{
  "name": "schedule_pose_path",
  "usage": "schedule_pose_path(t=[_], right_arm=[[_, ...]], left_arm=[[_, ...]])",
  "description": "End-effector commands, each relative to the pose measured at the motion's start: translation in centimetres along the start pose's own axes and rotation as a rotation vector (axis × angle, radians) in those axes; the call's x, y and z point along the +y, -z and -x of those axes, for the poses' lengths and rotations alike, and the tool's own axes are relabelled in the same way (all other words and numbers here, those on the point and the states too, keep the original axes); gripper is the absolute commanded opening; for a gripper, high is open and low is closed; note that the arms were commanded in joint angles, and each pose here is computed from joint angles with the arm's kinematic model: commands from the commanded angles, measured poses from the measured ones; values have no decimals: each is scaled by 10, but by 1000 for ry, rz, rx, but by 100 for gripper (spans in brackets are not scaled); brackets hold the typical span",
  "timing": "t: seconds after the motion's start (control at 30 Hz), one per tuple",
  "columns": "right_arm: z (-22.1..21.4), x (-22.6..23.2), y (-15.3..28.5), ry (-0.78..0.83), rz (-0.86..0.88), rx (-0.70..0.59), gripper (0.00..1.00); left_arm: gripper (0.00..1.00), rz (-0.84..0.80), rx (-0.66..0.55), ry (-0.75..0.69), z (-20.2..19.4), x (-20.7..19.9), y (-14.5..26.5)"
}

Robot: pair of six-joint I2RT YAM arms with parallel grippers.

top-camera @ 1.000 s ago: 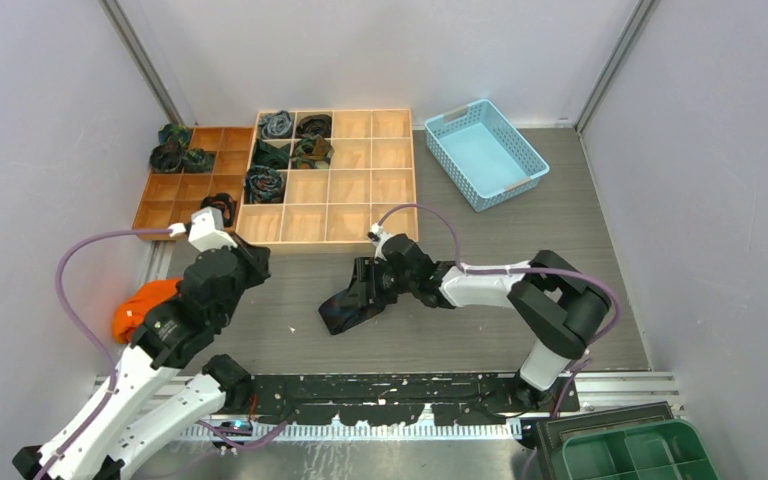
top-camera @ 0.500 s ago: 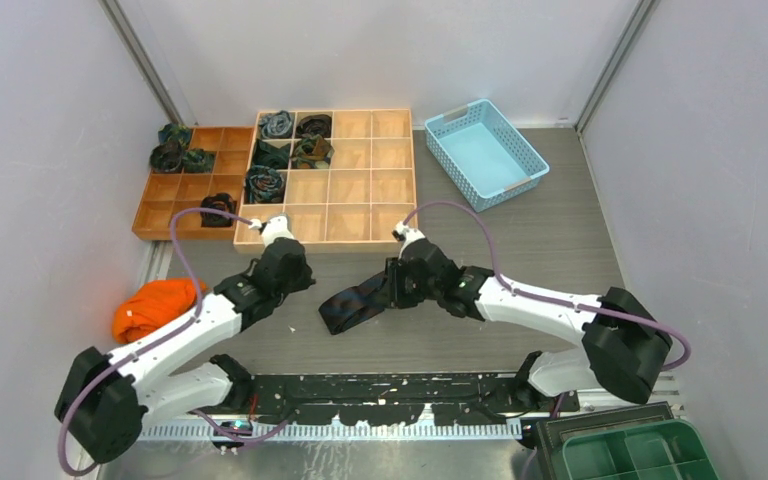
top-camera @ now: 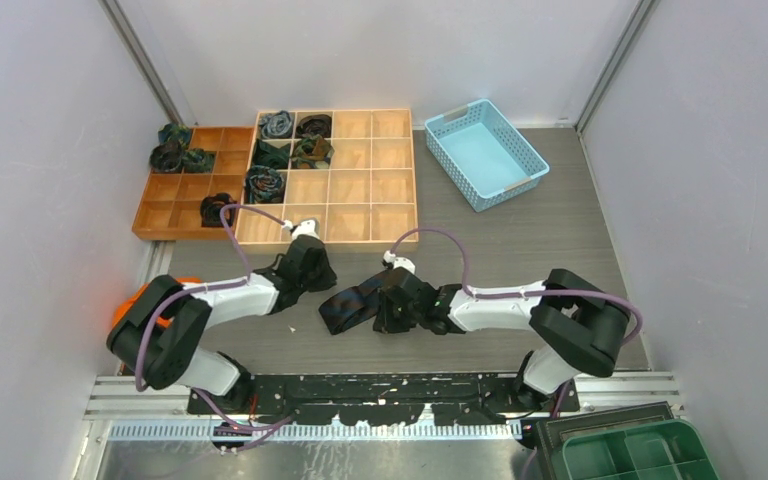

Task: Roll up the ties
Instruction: Roll the tie at the center of the board.

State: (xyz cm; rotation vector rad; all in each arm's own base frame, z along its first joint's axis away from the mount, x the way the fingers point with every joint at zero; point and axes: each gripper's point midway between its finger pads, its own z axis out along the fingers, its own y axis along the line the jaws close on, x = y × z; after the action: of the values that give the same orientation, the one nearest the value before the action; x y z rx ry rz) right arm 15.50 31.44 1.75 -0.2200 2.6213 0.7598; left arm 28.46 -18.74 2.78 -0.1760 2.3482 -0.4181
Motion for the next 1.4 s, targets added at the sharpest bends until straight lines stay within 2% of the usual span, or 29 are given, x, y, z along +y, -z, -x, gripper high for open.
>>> schedule_pose_path(t=[0.0,0.2,0.47,0.6,0.73,0.87,0.93,1.03,1.17,1.27,1.37], right_arm=[[12,-10,-18,-21,-64,-73,14],[31,-13,-34,35,-133,-104,13],[37,-3,-46,63,-102,-89,12],[39,-1,-30,78,-88,-105,14],[44,-6,3,158,-156,-126,21],[49,-7,40,289,-264,-147,30],[51,2,53,387,-301,-160,36],[52,20,64,544,-356,-179,41],[52,51,65,794,-445,-244,55],[43,72,50,955,-467,-242,68],[34,95,34,1051,-431,-214,76]], left_arm=[[0,-148,-14,11,8,-32,-10],[0,-186,44,19,-15,-33,-6],[0,-174,91,-2,-39,-23,-2],[0,-62,34,-38,-19,-8,0],[0,150,-97,-2,33,20,17],[0,368,-279,90,86,55,66],[0,402,-375,140,107,63,99],[0,372,-483,219,123,70,153],[0,303,-607,301,127,88,221],[0,271,-686,342,125,105,265],[0,263,-711,347,122,114,290]])
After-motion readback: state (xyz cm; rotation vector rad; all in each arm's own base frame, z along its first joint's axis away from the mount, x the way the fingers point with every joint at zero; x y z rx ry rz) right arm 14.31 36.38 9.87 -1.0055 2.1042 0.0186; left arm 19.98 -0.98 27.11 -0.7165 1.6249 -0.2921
